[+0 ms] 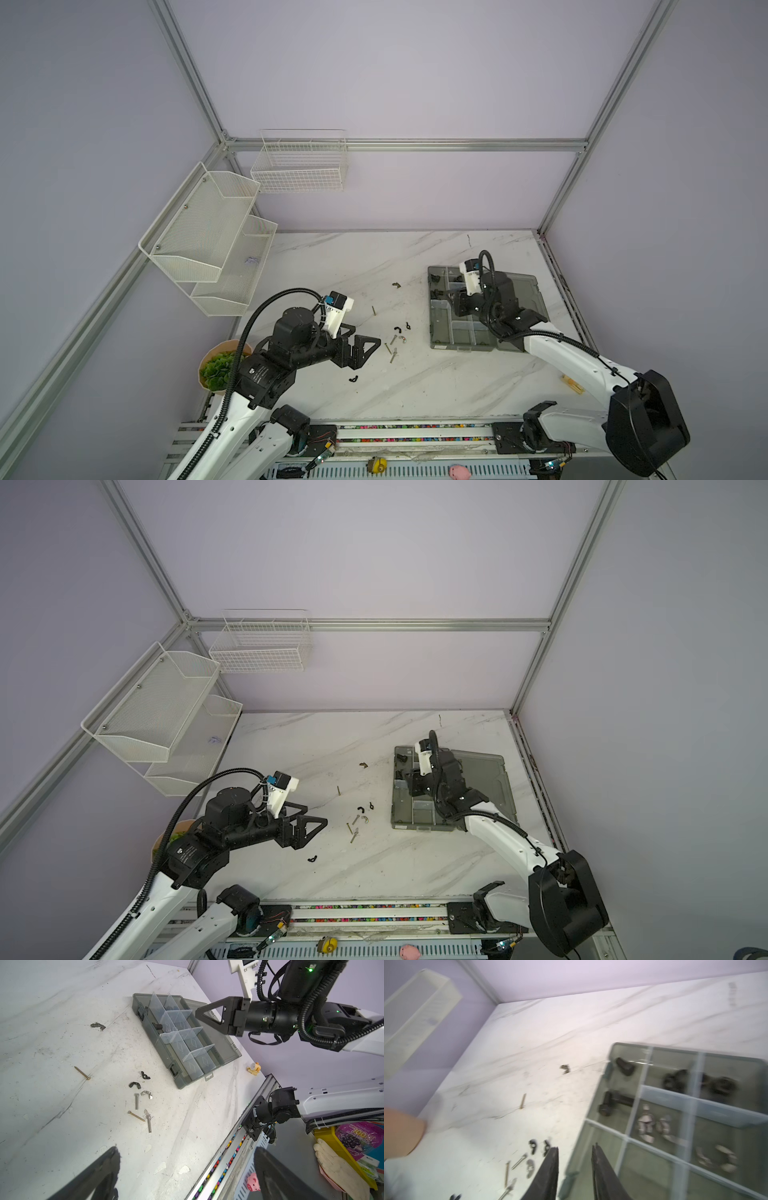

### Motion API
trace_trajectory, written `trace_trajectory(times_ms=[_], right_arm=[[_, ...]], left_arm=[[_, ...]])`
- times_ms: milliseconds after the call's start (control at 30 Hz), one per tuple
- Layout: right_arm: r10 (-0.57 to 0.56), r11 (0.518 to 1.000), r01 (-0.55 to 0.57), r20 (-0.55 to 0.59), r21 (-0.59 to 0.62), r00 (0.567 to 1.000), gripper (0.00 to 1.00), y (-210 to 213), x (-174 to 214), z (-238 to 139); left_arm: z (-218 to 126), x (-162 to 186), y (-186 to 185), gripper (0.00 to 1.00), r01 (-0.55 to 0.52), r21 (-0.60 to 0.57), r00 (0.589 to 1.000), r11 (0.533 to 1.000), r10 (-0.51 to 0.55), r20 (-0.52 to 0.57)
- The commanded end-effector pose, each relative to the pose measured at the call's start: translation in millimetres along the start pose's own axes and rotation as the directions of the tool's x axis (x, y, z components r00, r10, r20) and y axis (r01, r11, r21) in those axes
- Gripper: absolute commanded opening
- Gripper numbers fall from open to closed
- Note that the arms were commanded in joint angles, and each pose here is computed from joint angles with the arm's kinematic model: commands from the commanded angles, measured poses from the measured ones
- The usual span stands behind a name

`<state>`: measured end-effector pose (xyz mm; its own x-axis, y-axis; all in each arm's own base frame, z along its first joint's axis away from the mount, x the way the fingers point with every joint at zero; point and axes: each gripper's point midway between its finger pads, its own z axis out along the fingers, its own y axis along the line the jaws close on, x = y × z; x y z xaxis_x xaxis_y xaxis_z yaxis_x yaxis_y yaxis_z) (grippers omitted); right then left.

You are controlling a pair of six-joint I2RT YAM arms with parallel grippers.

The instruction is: Sort the screws and nuts into containers

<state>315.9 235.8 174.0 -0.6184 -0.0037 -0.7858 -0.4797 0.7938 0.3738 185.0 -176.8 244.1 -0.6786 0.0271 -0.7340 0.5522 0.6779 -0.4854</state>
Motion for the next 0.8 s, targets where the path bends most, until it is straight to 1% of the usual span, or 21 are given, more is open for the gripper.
trace_trajectory(times_ms=[0, 33, 133, 233, 400, 500, 600, 767], right_arm=[[-0.034, 0.995, 0.027, -0.073, -0.092, 0.997, 0.31, 39, 36, 20], [-0.058, 0.994, 0.048, -0.102, -0.101, 0.993, 0.30, 49, 46, 26], [-0.103, 0.992, 0.087, -0.187, -0.094, 0.977, 0.30, 62, 76, 44], [-0.120, 0.992, 0.106, -0.247, -0.068, 0.962, 0.29, 64, 99, 57], [-0.143, 0.990, 0.139, -0.315, -0.035, 0.938, 0.28, 63, 126, 75], [-0.146, 0.988, 0.151, -0.334, -0.010, 0.931, 0.27, 59, 134, 83], [-0.133, 0.988, 0.151, -0.331, 0.030, 0.934, 0.24, 53, 135, 88], [-0.126, 0.987, 0.151, -0.330, 0.052, 0.936, 0.23, 49, 136, 91]], left_arm=[[8, 8, 7, 1.00, 0.012, -0.014, 1.000, 1.000, -0.012, -0.020], [9, 9, 8, 0.99, 0.014, -0.016, 1.000, 1.000, -0.014, -0.023], [11, 10, 9, 1.00, 0.018, -0.020, 0.999, 1.000, -0.018, -0.032], [11, 10, 10, 1.00, 0.019, -0.022, 0.999, 1.000, -0.019, -0.032], [8, 9, 9, 1.00, 0.016, -0.020, 1.000, 1.000, -0.016, -0.023], [8, 8, 8, 1.00, 0.014, -0.021, 1.000, 1.000, -0.015, -0.020], [8, 9, 8, 1.00, 0.014, -0.021, 1.000, 1.000, -0.015, -0.021], [7, 8, 8, 1.00, 0.013, -0.020, 1.000, 1.000, -0.013, -0.017]])
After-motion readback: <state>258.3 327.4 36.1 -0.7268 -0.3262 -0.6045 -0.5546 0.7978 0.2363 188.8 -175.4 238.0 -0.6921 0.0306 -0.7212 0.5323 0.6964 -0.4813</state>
